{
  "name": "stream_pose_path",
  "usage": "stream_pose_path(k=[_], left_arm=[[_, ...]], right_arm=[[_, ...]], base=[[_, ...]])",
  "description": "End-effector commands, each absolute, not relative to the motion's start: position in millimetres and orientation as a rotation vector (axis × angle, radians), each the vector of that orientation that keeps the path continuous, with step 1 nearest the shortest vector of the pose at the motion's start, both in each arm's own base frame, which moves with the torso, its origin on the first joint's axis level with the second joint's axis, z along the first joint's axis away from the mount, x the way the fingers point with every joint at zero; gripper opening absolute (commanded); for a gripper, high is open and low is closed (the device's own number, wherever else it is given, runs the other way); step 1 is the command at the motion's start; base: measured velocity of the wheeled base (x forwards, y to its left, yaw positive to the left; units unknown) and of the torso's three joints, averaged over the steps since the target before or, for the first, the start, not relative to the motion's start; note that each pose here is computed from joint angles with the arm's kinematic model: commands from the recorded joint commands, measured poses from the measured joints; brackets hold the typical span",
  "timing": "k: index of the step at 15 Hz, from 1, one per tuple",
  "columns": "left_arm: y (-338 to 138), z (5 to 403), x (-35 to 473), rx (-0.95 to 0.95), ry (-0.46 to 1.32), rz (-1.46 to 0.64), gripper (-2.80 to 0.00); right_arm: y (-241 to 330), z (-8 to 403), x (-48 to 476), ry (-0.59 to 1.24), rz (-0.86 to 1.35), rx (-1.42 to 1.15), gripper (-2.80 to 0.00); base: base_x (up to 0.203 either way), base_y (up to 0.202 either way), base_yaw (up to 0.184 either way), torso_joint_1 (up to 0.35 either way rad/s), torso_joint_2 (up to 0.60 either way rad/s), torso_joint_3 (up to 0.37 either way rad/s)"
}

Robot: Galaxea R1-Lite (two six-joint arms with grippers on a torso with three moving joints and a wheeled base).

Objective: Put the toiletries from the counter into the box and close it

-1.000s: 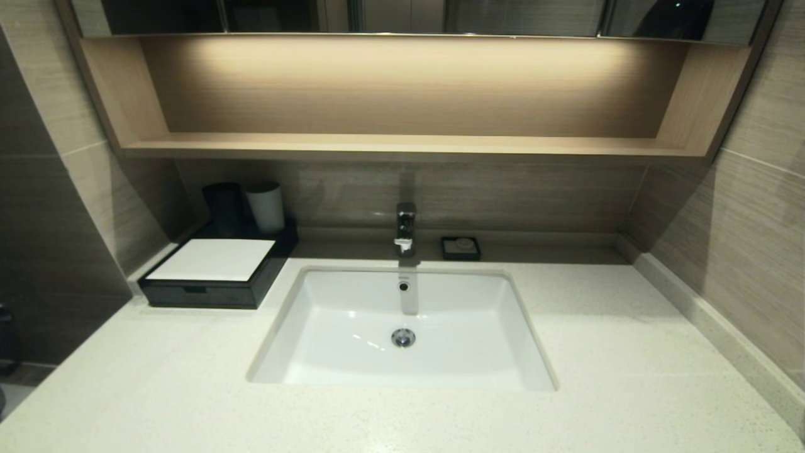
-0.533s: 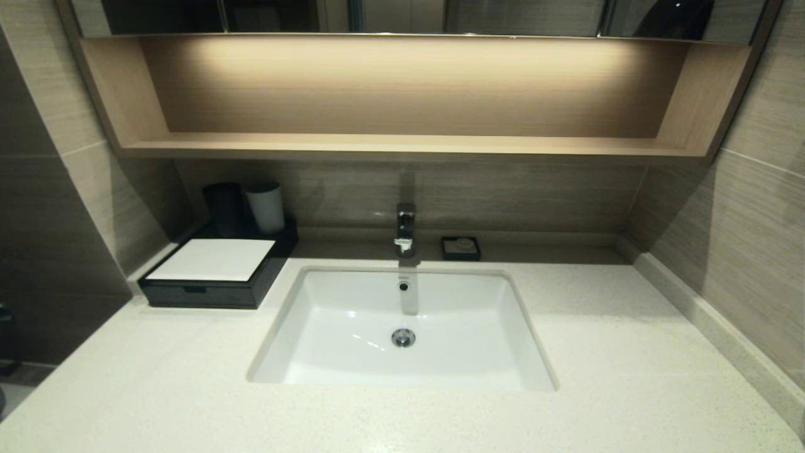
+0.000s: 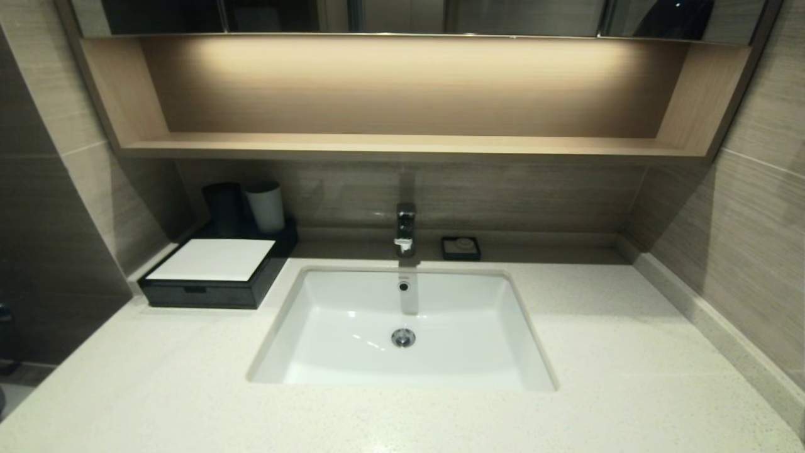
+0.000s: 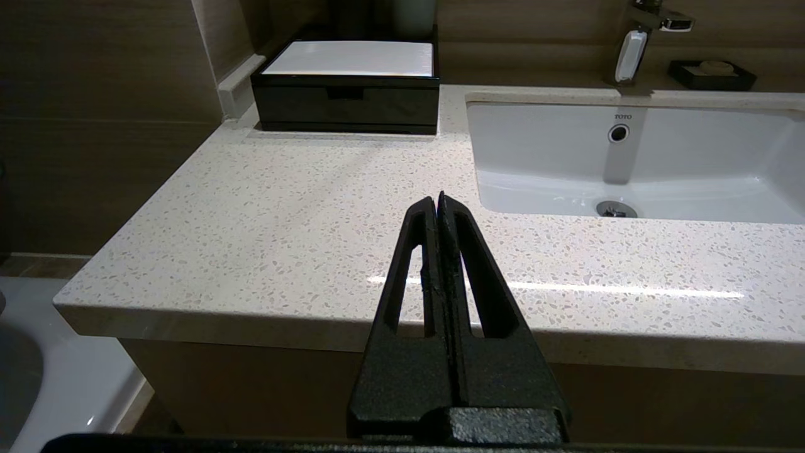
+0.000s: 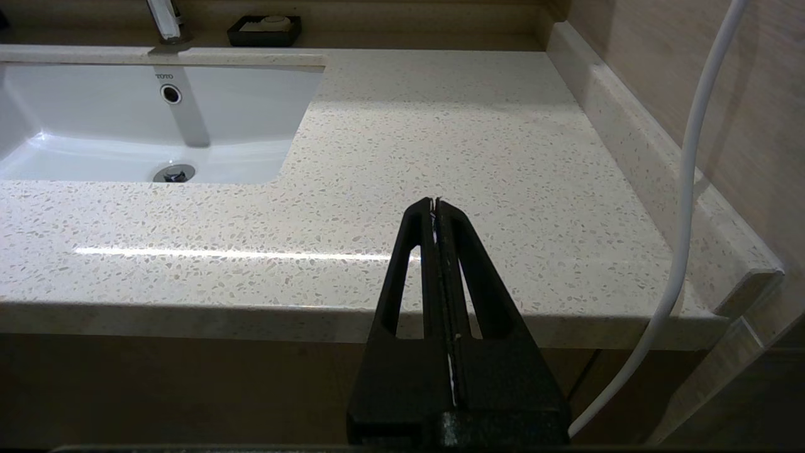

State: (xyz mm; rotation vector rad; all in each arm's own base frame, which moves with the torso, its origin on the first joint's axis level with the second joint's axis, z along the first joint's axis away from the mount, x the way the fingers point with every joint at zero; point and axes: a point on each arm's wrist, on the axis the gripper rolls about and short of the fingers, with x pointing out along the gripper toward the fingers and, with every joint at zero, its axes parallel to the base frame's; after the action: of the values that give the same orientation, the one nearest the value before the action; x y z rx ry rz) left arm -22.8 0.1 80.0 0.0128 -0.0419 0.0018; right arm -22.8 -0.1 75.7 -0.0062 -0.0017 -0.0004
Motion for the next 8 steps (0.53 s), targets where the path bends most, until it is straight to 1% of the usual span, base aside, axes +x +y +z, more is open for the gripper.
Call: stream_pose_path(k=[1, 8], left_arm=[[0.1, 74.5, -21.1, 0.013, -0.021, 0.002, -2.80], [0.1, 74.5, -21.1, 0.012, -0.021, 0.003, -2.80]], right_arm=[[-0.1, 75.2, -22.7, 0.000, 0.000, -0.006, -2.80], [-0.1, 75.2, -22.7, 0.000, 0.000, -0.006, -2.80]], base=[[0.000, 0.000, 0.000, 0.000, 0.00, 0.000], [0.000, 0.000, 0.000, 0.000, 0.00, 0.000]])
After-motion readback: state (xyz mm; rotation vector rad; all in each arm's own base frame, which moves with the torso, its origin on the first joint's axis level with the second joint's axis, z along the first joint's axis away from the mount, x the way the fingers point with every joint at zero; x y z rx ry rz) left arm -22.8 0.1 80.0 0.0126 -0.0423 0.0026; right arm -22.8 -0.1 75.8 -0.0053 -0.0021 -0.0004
